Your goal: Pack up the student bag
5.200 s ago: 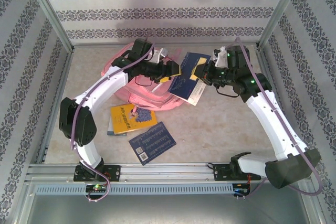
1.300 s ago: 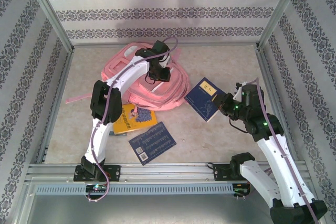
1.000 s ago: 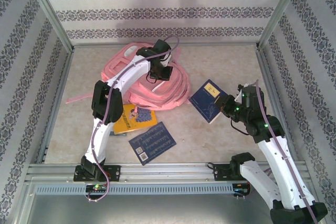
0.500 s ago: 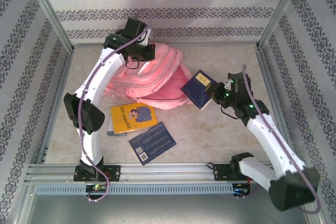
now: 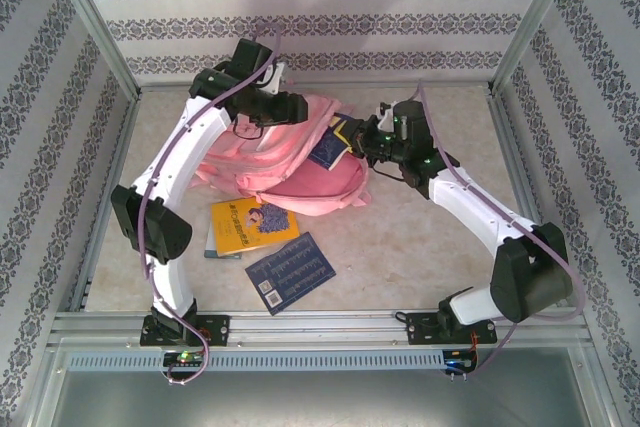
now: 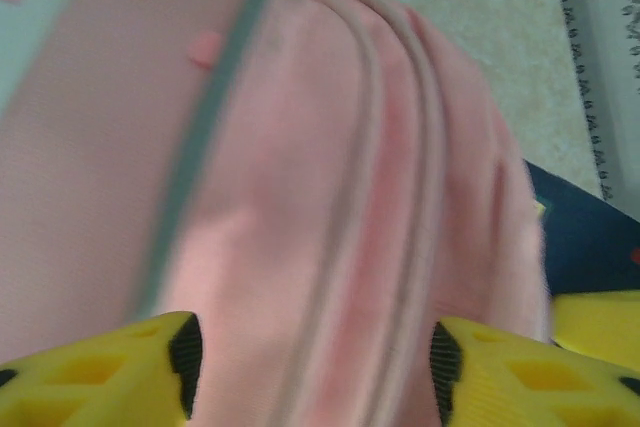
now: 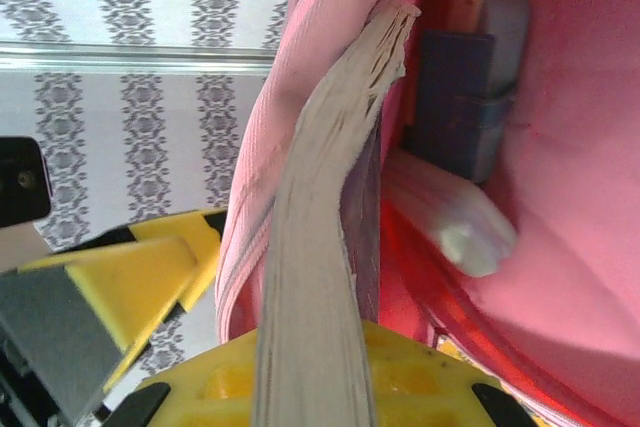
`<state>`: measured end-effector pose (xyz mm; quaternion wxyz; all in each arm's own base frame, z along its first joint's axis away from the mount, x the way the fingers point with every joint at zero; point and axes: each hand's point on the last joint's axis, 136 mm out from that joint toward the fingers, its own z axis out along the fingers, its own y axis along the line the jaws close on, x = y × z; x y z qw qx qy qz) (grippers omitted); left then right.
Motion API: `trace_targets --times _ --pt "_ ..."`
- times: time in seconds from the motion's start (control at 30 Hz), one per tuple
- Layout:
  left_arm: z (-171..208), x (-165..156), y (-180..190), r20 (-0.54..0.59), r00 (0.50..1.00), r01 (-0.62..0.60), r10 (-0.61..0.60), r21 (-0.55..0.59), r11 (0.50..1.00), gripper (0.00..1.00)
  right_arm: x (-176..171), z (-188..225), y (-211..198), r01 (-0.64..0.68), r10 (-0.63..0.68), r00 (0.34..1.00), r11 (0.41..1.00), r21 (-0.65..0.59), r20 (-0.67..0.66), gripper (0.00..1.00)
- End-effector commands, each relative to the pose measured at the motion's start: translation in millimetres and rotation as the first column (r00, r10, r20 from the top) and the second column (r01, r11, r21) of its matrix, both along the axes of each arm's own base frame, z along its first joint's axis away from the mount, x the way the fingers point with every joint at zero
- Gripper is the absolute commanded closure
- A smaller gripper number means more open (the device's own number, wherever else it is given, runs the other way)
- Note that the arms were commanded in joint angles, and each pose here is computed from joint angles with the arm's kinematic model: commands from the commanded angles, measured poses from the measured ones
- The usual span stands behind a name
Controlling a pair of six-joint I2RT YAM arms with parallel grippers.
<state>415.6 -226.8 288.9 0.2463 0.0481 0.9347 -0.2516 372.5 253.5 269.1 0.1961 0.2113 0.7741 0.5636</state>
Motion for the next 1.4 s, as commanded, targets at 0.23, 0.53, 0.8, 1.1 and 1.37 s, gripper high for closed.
trace_targets --times 0.23,0.53,0.8,1.1,1.37 --pt "12 -48 -18 0.021 0.993 0.116 -0.119 0.105 0.988 0.3 -4 70 26 -0.09 0.066 0.984 0.986 0.141 0.166 1.0" --pt "-13 -19 -15 0.047 0.994 0.081 -0.098 0.278 0.957 0.36 -7 75 28 -0.109 0.08 0.981 0.981 0.16 0.177 1.0" --pt "-26 -2 -33 0.05 0.994 0.078 -0.1 0.333 0.94 0.92 -10 73 27 -0.112 0.083 0.981 0.981 0.161 0.176 1.0" --pt "49 -3 11 0.252 0.968 -0.073 -0.012 0.326 0.943 1.0 -18 6 1 -0.081 0.088 0.989 0.995 -0.061 0.121 1.0" --pt "65 -17 32 0.281 0.96 -0.094 -0.002 0.327 0.94 1.0 -15 -51 -1 -0.098 0.103 0.994 0.985 -0.141 0.029 1.0"
